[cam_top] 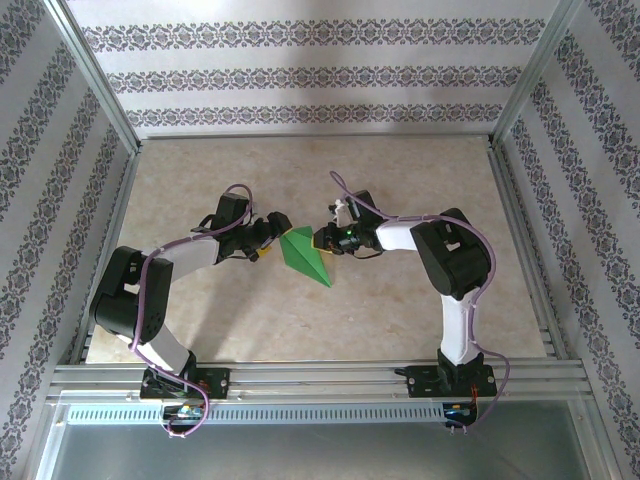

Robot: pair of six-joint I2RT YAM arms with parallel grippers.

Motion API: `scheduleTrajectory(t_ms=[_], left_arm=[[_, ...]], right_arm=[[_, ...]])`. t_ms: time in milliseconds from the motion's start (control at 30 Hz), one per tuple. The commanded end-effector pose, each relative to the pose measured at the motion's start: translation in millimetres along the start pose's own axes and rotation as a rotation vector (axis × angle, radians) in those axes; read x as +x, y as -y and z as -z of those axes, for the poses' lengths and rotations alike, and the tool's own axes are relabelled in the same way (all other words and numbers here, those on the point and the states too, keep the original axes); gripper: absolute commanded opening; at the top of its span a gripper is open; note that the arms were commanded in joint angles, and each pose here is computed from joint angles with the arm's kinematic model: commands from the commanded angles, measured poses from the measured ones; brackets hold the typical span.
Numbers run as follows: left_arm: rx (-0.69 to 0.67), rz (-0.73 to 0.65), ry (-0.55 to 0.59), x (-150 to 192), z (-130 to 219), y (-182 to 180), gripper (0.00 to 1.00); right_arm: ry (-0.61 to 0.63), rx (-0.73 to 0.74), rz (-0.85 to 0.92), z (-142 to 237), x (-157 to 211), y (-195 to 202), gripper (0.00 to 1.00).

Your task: Fold a paper plane with a square sheet of paper (pick it up from the middle)

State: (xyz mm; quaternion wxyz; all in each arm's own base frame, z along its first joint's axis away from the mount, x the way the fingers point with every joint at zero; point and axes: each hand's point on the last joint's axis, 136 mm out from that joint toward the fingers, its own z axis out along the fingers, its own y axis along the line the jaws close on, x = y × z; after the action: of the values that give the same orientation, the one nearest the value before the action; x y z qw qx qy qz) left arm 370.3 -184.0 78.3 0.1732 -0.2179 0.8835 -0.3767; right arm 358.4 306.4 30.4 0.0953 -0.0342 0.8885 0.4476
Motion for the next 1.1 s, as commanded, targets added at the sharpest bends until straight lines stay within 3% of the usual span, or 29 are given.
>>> scheduleTrajectory(t_ms=[0, 233, 600, 833, 1067], left_arm=[[0.067, -0.04, 0.028, -9.7, 8.9, 16.1, 0.92], [0.11, -0.045, 0.035, -13.7, 18.4, 24.8, 0.93], [0.4, -0.088, 0.017, -13.5, 37.5, 84.5, 0.93], [0.577, -0.155, -0.016, 0.0, 42.7, 127.4, 0.92], [0.63, -0.186, -0.058, 10.4, 37.0, 139.6, 0.76]], right_arm=[[-0.006, -0.063, 0.032, -1.4, -3.5, -15.3, 0.19], [0.05, -0.143, 0.082, 14.3, -11.9, -40.6, 0.08], [0.25, -0.234, 0.102, 64.1, -37.2, -91.6, 0.06], [0.382, -0.337, 0.002, 98.7, -51.6, -116.3, 0.07], [0.414, -0.418, -0.057, 115.3, -57.5, -125.6, 0.07]])
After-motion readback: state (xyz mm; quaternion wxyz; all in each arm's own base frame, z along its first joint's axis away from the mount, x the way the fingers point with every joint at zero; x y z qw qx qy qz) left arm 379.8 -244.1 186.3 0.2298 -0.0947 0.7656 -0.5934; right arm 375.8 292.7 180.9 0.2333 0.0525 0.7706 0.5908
